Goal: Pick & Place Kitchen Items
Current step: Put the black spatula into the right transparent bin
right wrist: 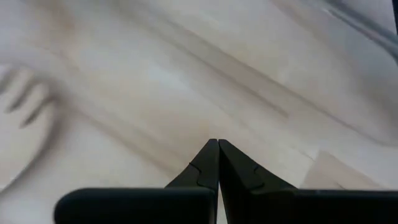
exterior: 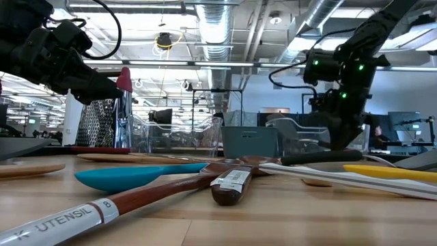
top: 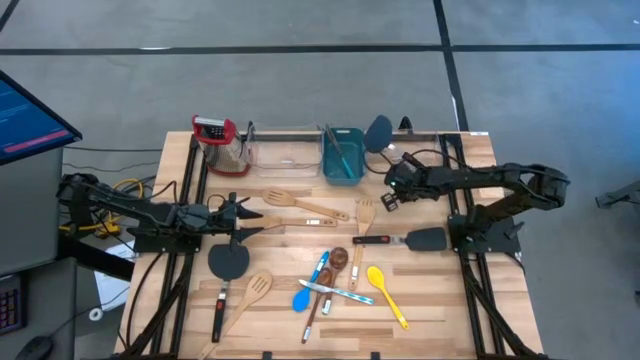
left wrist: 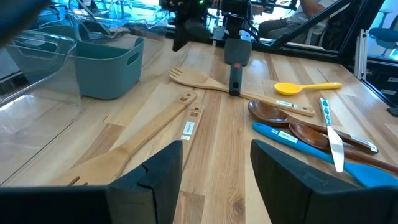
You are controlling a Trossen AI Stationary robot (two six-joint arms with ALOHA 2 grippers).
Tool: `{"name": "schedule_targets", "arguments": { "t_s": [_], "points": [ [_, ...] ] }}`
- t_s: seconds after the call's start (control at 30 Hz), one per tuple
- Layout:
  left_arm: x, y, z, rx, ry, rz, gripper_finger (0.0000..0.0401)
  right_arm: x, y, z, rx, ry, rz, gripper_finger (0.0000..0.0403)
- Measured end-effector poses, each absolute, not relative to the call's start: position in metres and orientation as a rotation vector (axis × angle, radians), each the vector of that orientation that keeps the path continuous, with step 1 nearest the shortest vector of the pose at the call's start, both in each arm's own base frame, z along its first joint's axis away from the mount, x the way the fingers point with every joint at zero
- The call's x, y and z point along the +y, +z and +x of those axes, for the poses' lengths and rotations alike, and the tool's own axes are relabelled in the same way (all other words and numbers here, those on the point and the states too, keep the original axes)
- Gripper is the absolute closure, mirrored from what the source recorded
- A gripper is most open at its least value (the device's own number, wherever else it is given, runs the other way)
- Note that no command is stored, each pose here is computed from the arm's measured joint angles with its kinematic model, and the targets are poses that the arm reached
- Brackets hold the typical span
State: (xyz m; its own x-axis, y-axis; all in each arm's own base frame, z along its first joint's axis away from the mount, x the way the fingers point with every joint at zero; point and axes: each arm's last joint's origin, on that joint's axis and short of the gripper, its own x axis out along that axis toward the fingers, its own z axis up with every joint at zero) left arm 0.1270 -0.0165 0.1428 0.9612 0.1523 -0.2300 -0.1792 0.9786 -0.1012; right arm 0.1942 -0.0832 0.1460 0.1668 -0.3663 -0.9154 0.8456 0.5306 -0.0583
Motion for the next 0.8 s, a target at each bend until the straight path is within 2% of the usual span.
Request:
{"name": "schedule_targets", "arguments": {
  "t_s": [0.47,0.63,0.8],
  "points": [
    [-0.015,0.143,0.127,0.217,0.214,-0.108,0.0224,-0.039,0.223,0.196,0.614,-0.508,0.408,0.0403],
    [-0.015,0.143,0.127,0.212,0.214,-0.113,0.0224,-0.023,0.236,0.204,0.499,-0.381,0.314,0.0403],
    [-0.015,0.145,0.127,0.199,0.215,-0.135,0.0224,-0.010,0.237,0.211,0.479,-0.299,0.242,0.0403]
  ]
}}
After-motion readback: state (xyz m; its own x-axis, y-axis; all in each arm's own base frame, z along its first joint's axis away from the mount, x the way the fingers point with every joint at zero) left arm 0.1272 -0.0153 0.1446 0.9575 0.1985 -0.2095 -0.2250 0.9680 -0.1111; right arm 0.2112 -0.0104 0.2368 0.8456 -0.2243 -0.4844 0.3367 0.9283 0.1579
